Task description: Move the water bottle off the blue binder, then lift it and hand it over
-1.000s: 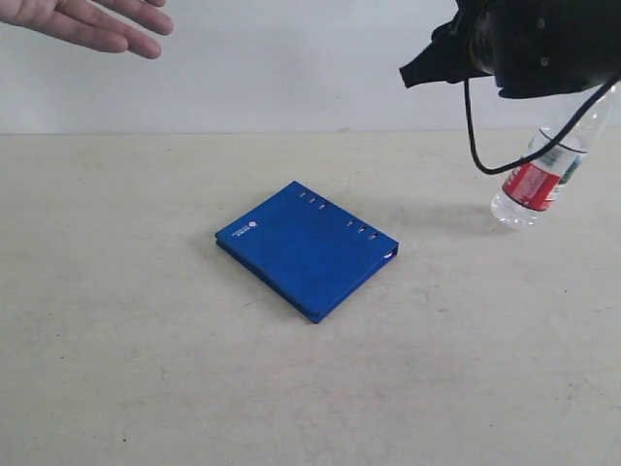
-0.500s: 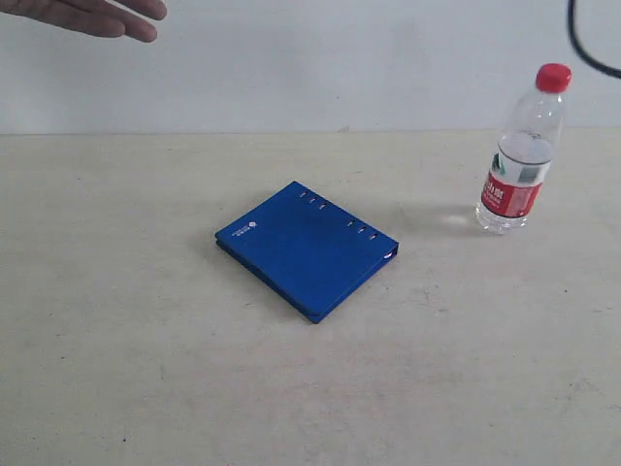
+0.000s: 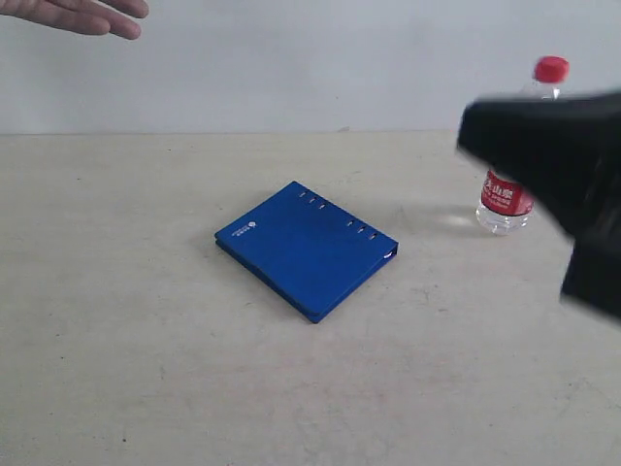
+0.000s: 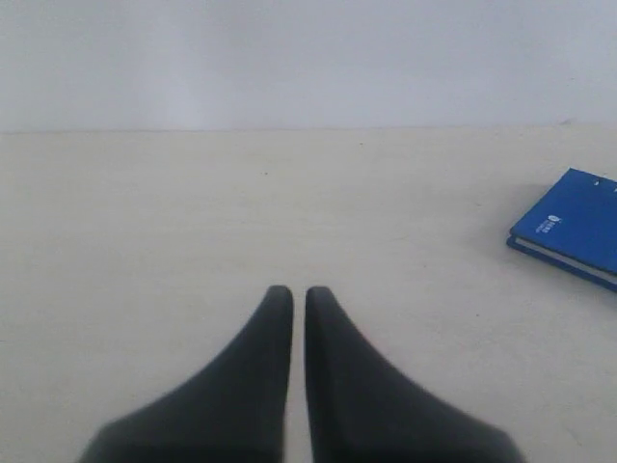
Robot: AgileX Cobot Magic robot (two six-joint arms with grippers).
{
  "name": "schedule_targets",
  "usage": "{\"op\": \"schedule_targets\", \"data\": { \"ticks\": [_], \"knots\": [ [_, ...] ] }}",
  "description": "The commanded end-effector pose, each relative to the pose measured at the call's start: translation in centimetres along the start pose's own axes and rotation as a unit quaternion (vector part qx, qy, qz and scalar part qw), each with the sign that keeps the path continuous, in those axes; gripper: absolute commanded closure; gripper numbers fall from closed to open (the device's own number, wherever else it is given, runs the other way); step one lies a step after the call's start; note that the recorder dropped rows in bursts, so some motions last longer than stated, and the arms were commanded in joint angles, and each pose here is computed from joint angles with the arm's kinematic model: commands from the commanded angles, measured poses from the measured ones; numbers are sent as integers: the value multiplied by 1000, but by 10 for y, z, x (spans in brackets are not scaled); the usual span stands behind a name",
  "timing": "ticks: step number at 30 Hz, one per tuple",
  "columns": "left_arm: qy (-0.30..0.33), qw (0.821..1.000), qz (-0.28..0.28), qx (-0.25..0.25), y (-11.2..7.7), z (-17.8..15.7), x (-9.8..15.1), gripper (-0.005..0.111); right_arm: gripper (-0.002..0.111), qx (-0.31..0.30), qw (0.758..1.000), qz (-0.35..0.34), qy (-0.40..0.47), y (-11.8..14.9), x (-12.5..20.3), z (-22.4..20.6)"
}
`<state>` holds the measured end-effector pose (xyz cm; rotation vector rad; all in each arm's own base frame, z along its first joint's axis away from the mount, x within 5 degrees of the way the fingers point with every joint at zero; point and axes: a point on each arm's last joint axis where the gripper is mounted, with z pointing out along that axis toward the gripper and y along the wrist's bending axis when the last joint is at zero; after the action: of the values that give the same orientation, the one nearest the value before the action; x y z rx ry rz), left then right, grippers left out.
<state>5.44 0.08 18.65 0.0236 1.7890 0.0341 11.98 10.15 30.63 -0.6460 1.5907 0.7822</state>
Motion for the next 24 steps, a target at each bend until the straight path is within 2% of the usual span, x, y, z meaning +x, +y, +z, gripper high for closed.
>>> {"op": "schedule_targets", "data": {
  "ticks": [1, 4, 6, 7, 8, 9, 10, 13, 18, 19, 22, 24],
  "knots": [
    [-6, 1000, 13, 0, 0, 0, 0, 102, 108, -53, 989, 71, 116, 1, 54, 12],
    [-12, 1000, 12, 0, 0, 0, -1, 102, 106, -71, 972, 80, 210, -5, 78, 25],
    [-34, 988, -144, 32, -5, 0, -6, 102, 89, -79, 962, 102, 242, -11, 86, 39],
    [-43, 973, -222, 50, -7, -1, -9, 102, 72, -67, 958, 109, 258, -18, 90, 48],
    [-49, 961, -266, 60, -8, -1, -10, 102, 57, -53, 956, 118, 264, -24, 91, 56],
    [-50, 953, -293, 66, -9, -1, -11, 102, 48, -39, 954, 130, 266, -30, 92, 64],
    [-52, 945, -314, 71, -9, -1, -12, 102, 48, -24, 953, 139, 267, -37, 91, 73],
    [-48, 941, -327, 76, -10, -1, -12, 102, 52, 4, 958, 134, 253, -50, 79, 93],
    [-45, 902, -418, 102, -13, -2, -14, 102, 52, 50, 963, 129, 229, -72, 58, 123],
    [-43, 903, -414, 110, -15, -2, -14, 102, 52, 53, 963, 133, 227, -76, 55, 131],
    [-68, 922, -352, 143, -19, -10, -32, 102, 52, 50, 962, 134, 231, -85, 48, 152],
    [-52, 935, -311, 163, -24, -10, -44, 102, 52, 42, 959, 138, 242, -90, 43, 165]
  ]
}}
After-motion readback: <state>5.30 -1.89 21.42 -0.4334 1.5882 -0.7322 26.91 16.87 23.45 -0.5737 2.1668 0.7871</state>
